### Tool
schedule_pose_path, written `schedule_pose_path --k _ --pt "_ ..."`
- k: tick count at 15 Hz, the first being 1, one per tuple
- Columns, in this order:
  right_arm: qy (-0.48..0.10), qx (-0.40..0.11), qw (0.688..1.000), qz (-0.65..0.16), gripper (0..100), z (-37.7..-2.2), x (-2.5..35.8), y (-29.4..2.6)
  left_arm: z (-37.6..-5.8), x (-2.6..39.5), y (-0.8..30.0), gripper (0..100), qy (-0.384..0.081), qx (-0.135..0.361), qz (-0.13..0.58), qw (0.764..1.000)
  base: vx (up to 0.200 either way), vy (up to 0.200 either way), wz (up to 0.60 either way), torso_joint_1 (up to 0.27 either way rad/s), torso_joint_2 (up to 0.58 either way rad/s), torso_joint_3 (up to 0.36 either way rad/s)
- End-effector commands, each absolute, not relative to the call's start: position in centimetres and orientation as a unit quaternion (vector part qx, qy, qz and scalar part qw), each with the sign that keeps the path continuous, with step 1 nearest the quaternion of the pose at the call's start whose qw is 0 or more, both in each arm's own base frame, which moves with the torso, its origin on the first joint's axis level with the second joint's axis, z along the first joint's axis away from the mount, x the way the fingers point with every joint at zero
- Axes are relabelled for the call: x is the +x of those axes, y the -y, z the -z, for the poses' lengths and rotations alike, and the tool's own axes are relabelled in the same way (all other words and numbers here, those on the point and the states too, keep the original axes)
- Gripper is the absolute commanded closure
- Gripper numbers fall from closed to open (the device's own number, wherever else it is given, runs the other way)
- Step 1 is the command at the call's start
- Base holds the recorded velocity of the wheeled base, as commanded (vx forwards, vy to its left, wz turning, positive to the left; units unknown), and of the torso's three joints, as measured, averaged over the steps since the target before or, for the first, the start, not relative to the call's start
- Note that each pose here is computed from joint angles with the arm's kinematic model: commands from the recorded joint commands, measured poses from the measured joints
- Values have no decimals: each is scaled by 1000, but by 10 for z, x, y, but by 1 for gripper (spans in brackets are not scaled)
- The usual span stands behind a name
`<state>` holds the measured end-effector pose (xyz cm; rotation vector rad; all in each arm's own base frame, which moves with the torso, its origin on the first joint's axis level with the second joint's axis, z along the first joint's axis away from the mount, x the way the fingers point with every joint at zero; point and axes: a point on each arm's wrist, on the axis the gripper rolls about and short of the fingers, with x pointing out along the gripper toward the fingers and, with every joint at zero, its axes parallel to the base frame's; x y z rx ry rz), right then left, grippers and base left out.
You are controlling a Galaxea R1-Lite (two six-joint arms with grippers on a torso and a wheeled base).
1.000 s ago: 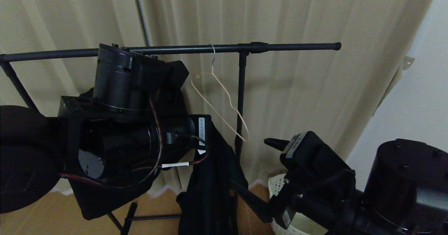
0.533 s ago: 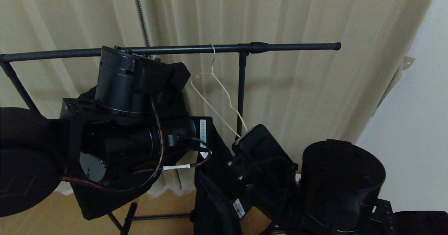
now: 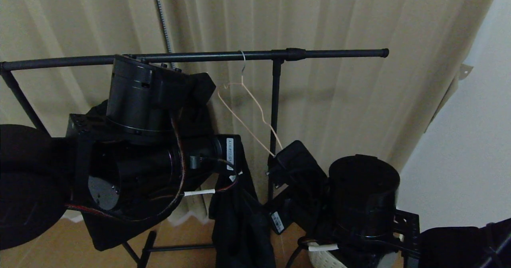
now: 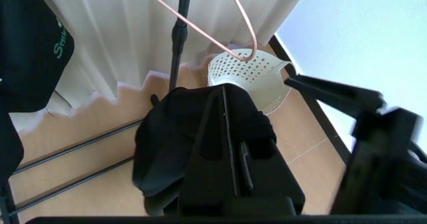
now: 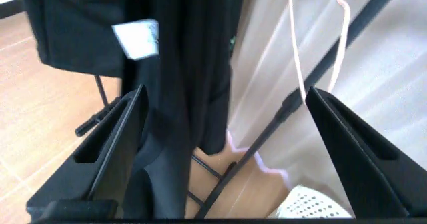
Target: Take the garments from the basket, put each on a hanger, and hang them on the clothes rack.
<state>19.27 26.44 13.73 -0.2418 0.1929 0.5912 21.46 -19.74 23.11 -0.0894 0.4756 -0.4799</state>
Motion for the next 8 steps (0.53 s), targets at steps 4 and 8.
schedule_pose_path --k 4,8 --pt "-132 -124 944 -275 0 -109 206 -270 -233 213 196 100 -231 -45 236 943 0 0 0 0 0 0" --pt "-136 -123 949 -256 0 -104 214 -258 -233 212 194 100 -231 -45 236 943 0 0 0 0 0 0"
